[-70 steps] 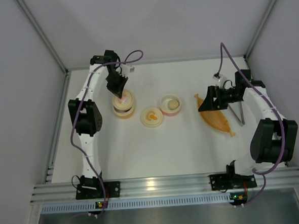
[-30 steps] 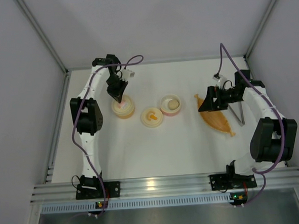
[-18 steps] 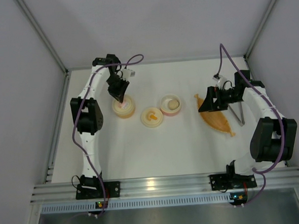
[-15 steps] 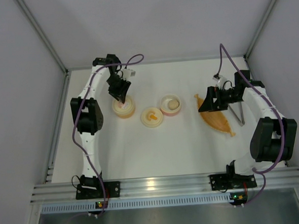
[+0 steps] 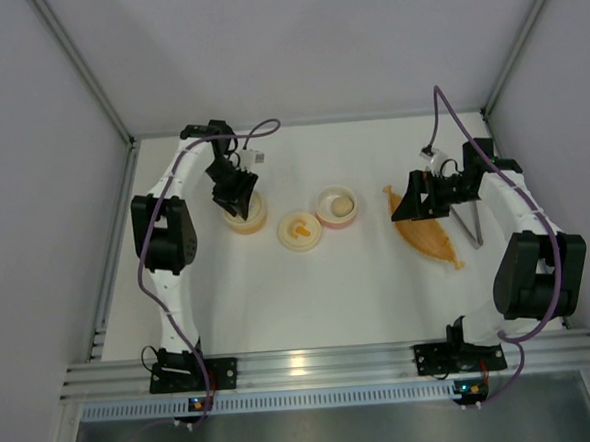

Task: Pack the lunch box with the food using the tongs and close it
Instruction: Close the box lid on the packing box.

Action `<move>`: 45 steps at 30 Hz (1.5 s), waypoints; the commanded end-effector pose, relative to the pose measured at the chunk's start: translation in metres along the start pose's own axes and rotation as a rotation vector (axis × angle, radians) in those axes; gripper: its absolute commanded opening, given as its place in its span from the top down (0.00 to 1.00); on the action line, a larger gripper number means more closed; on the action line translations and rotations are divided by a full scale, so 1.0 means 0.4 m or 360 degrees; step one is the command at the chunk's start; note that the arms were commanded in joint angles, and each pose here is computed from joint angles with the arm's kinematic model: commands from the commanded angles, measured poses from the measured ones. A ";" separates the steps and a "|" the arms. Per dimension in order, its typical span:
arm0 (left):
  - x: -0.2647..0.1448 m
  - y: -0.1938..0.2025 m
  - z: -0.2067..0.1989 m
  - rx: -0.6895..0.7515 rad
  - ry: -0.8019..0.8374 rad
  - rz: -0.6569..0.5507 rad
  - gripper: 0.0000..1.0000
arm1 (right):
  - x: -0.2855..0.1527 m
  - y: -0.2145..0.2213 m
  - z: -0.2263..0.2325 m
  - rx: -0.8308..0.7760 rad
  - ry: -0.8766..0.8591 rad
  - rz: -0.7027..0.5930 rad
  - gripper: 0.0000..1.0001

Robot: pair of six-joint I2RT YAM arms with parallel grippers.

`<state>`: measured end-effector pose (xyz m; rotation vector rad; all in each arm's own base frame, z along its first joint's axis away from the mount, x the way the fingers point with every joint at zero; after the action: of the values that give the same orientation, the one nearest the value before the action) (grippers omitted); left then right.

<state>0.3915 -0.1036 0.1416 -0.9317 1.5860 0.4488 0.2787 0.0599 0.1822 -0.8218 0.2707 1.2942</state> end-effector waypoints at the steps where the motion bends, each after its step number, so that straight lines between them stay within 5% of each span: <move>1: -0.060 0.008 -0.044 -0.0065 0.0008 -0.0150 0.52 | 0.002 -0.012 0.002 -0.0069 -0.0021 -0.0037 0.01; 13: -0.072 0.002 -0.047 -0.0116 -0.0125 -0.0423 0.52 | 0.001 -0.008 0.004 -0.0082 -0.0023 -0.0041 0.01; 23: -0.090 0.003 -0.044 -0.0010 -0.0239 -0.0520 0.35 | 0.003 -0.010 0.001 -0.0074 -0.0021 -0.0037 0.01; 45: -0.039 -0.031 0.005 0.0067 -0.0401 -0.0618 0.43 | 0.006 -0.023 -0.004 -0.0064 -0.0021 -0.0032 0.01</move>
<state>0.3896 -0.1004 0.1425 -1.0614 1.2305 0.3194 0.2776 0.0600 0.1756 -0.8062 0.2863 1.3043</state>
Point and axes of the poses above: each gripper's point midway between its finger pads, its own x axis out along the fingers, its own z axis along the line the jaws close on, y = z × x, the point moved 5 cm from there along -x, back along the fingers, and after that the axes turned 7 degrees about x, right-handed, at the moved point
